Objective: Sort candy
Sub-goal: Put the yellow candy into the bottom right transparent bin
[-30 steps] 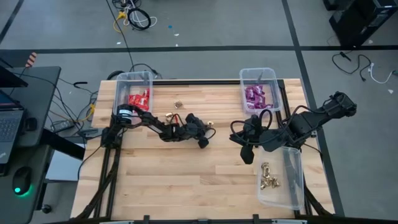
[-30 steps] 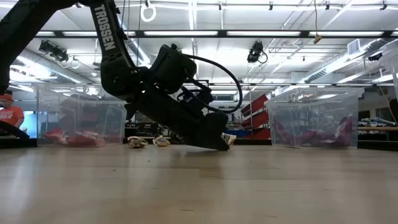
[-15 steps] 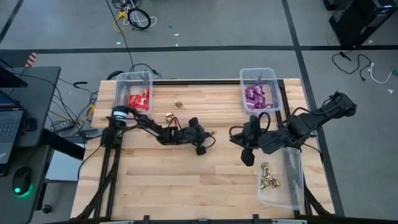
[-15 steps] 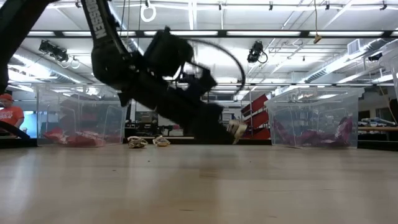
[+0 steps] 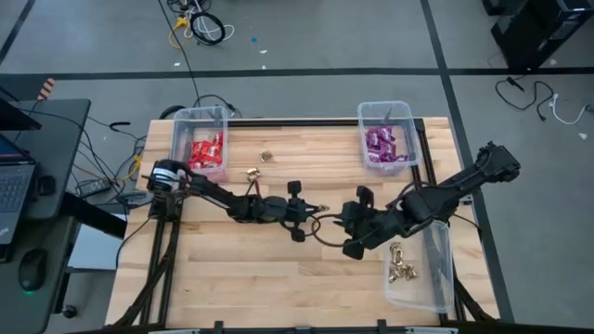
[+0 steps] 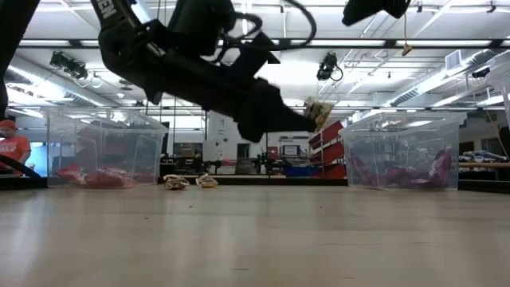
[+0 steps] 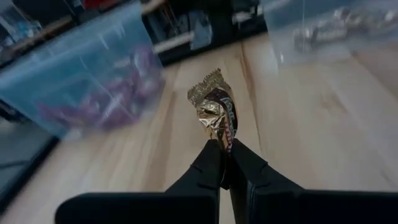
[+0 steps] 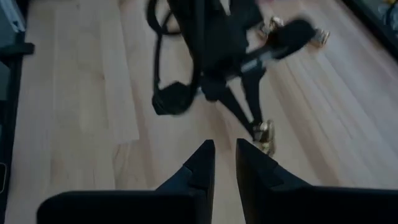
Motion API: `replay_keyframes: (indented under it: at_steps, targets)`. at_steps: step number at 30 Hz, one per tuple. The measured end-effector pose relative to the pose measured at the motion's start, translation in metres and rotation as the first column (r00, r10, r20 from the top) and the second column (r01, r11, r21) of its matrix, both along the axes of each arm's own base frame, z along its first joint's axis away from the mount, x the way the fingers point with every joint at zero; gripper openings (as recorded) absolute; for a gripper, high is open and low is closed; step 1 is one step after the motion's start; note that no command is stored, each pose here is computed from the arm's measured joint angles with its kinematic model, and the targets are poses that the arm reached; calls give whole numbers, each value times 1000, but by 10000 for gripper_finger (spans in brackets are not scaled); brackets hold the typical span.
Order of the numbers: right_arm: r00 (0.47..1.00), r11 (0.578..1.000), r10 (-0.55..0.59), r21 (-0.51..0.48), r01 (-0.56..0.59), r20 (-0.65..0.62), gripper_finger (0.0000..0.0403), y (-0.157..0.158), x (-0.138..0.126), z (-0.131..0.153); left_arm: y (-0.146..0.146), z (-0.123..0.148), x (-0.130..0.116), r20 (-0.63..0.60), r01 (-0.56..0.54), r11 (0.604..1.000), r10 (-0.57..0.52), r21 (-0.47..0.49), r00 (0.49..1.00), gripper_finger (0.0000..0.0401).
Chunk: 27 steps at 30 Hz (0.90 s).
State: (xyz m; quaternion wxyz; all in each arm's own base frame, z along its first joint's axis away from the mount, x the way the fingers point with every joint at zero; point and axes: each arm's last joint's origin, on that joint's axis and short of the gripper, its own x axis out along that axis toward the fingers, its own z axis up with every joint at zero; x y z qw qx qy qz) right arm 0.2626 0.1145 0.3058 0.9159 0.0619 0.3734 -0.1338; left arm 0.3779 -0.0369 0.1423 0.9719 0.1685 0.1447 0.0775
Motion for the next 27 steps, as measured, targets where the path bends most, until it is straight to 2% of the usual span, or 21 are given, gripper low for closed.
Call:
replay_keyframes:
  at_steps: [6,13,19,27]
  targets:
    - [998,999,-45,28,46,-43,80,4,11,-16,-11,11,0,68,37,996,-43,85,997,12]
    - [993,995,-95,30,97,-65,115,-2,18,-23,-26,15,-1,84,88,978,-105,190,991,13]
    - [991,993,-111,40,114,-77,130,-9,23,-26,-31,20,-2,121,75,974,-102,214,987,13]
    - [990,991,-99,77,107,-102,130,-13,29,-30,-31,24,-2,155,64,972,-101,228,983,13]
